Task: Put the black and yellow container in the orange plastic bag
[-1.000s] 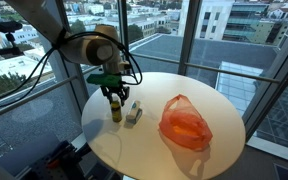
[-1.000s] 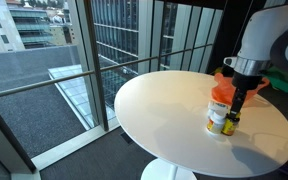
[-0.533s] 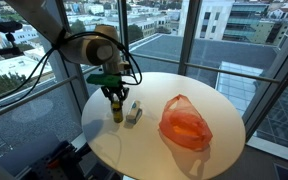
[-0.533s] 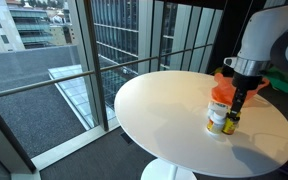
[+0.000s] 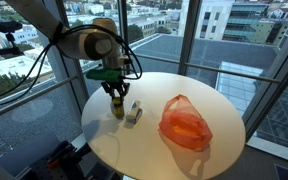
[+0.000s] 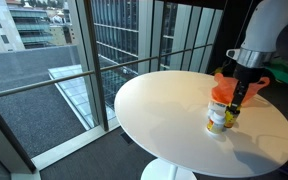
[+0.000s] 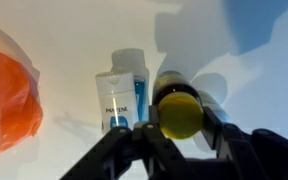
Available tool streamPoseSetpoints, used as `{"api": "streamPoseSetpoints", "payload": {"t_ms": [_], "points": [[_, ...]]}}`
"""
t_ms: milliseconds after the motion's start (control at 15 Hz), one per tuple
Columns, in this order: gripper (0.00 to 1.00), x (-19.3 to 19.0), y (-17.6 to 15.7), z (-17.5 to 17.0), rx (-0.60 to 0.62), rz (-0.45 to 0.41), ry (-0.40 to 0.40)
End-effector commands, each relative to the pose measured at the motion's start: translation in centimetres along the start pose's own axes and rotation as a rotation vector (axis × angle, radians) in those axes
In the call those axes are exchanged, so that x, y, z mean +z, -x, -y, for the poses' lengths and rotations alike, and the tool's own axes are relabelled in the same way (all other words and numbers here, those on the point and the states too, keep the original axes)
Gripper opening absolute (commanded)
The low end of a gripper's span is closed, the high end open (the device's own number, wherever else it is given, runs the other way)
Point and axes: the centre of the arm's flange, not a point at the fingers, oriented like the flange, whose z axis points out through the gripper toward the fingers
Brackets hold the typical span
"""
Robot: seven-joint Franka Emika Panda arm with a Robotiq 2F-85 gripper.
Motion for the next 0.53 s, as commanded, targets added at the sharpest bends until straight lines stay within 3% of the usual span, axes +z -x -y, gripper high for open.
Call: {"api": "streamPoseSetpoints", "payload": {"t_ms": [0,467], "points": [[0.20,-4.8,0.0,-1.3,0.037,-0.033,0.008],[0.20,-11.2,-1.6,-7.3,0.163,-0.103,0.028]]}}
